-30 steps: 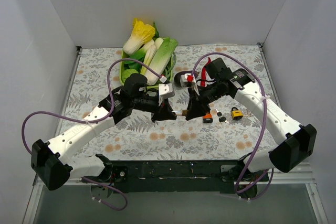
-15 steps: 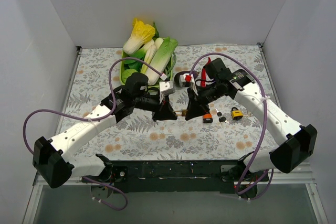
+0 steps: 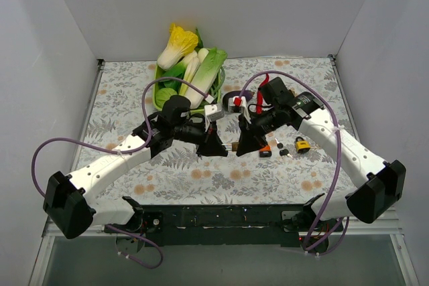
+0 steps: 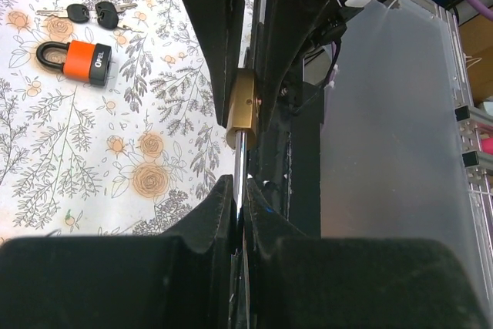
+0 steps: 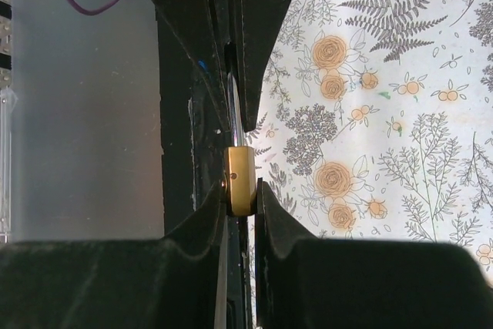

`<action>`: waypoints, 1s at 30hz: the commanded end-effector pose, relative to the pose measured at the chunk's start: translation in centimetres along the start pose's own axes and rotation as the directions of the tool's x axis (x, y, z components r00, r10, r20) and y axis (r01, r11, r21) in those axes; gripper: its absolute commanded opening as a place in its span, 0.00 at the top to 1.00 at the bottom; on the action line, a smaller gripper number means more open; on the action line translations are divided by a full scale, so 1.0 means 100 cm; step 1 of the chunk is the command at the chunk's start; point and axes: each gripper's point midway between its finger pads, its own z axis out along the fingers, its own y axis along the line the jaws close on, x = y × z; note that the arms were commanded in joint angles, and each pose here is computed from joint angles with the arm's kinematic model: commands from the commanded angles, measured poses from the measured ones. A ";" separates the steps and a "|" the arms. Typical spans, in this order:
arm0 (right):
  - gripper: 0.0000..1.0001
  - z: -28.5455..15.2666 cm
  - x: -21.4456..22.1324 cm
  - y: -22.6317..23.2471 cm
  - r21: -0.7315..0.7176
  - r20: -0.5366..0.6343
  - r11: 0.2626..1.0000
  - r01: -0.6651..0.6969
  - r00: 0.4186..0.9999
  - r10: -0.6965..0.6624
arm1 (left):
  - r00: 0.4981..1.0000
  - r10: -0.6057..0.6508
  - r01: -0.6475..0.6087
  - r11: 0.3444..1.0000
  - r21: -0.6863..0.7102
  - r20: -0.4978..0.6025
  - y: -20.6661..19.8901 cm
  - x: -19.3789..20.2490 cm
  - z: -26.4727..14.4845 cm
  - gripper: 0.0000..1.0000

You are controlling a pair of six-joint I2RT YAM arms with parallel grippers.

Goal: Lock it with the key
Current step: Lock the lock.

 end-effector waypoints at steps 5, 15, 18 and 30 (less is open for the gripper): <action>0.59 0.000 -0.021 0.004 -0.004 0.092 0.989 0.145 0.985 -0.144 | 0.981 0.106 -0.108 0.994 0.001 0.159 0.001 -0.042 -0.021 1.00; 0.33 -0.038 -0.005 -0.029 0.122 0.022 0.989 0.089 0.995 -0.092 | 0.985 0.146 -0.145 0.989 -0.015 0.096 0.007 -0.022 -0.036 1.00; 0.38 -0.039 -0.008 -0.032 0.124 0.020 0.988 0.092 0.995 -0.095 | 0.986 0.141 -0.141 0.990 -0.013 0.091 0.008 -0.021 -0.036 1.00; 0.50 -0.023 -0.024 -0.018 0.034 0.027 0.993 0.111 0.993 -0.112 | 0.989 0.123 -0.125 0.992 0.015 0.081 0.008 -0.019 -0.033 1.00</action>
